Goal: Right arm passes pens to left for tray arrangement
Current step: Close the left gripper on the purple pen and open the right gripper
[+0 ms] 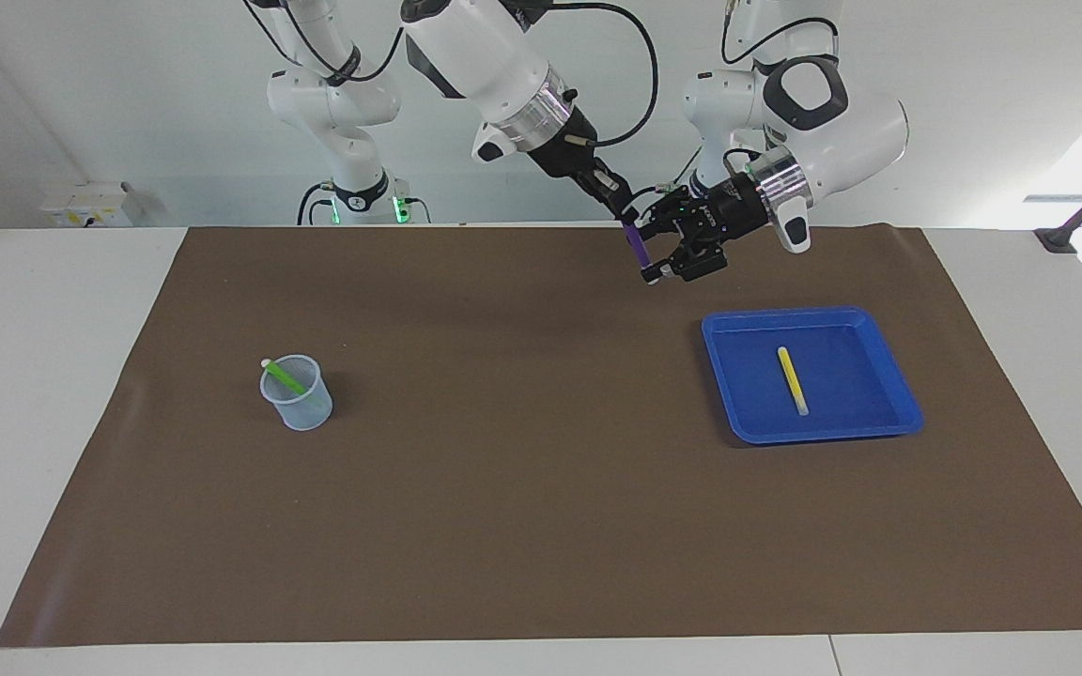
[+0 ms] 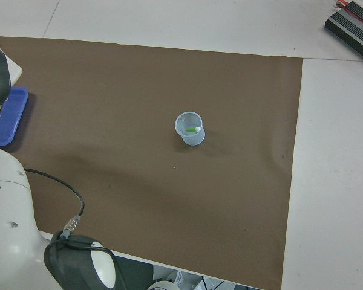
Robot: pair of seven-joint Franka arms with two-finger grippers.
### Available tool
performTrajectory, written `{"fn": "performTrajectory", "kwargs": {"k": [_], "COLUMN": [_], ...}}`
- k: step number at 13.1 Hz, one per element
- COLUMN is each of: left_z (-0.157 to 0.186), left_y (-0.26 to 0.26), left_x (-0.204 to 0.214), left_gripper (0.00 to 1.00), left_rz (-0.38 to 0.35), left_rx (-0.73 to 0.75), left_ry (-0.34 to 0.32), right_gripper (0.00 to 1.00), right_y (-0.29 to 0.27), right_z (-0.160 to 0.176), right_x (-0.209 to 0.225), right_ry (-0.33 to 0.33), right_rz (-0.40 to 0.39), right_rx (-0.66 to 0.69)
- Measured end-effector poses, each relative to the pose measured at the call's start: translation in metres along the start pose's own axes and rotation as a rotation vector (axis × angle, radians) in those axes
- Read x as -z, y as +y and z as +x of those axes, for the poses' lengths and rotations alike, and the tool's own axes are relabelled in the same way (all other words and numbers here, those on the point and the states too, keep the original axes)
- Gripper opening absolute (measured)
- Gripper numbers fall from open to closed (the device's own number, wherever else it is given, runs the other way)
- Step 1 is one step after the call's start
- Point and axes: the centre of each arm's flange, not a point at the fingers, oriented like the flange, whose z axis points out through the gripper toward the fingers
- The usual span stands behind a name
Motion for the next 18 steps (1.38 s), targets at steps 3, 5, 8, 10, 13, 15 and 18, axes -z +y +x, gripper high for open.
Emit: {"fn": "performTrajectory", "kwargs": {"k": [3,5,8,10,13,15,18], "left_z": [-0.0002,-0.0002,0.0037,0.0051,0.0049,0.0048,0.0053], "left_y": [-0.0002,-0.0012,0.0001,0.0011,0.0009,0.0005,-0.0008], "left_x": [-0.0004,-0.0009,0.0048,0.0071,0.0069,0.0066,0.0063], "left_gripper": [0.66,0.66,0.65,0.63,0.48,0.44,0.18], "left_rz": [0.001,0.012,0.026,0.026,0.027,0.03,0.037], "left_rx": [-0.011,-0.028,-0.037,-0.041,-0.053,-0.064,-0.096], "left_ry": [-0.001,-0.006,-0.016,-0.018,-0.018,-0.02,-0.022], "right_gripper": [0.18,0.18,0.18,0.18,0.18,0.18,0.18], "right_y": [-0.0004,-0.0013,-0.0013,-0.0013,-0.001,-0.0006,-0.0017], "right_z": [-0.0001,0.0,0.0002,0.0003,0.0009,0.0015,0.0026], "right_x": [0.0003,0.0005,0.0001,-0.0001,-0.001,-0.0022,-0.0018], "right_ry": [0.0,0.0,0.0,0.0,0.0,0.0,0.003], "right_rz": [0.004,0.012,0.012,0.011,0.009,0.007,0.015], "right_rx": [0.0,0.0,0.0,0.0,-0.001,-0.002,-0.002]}}
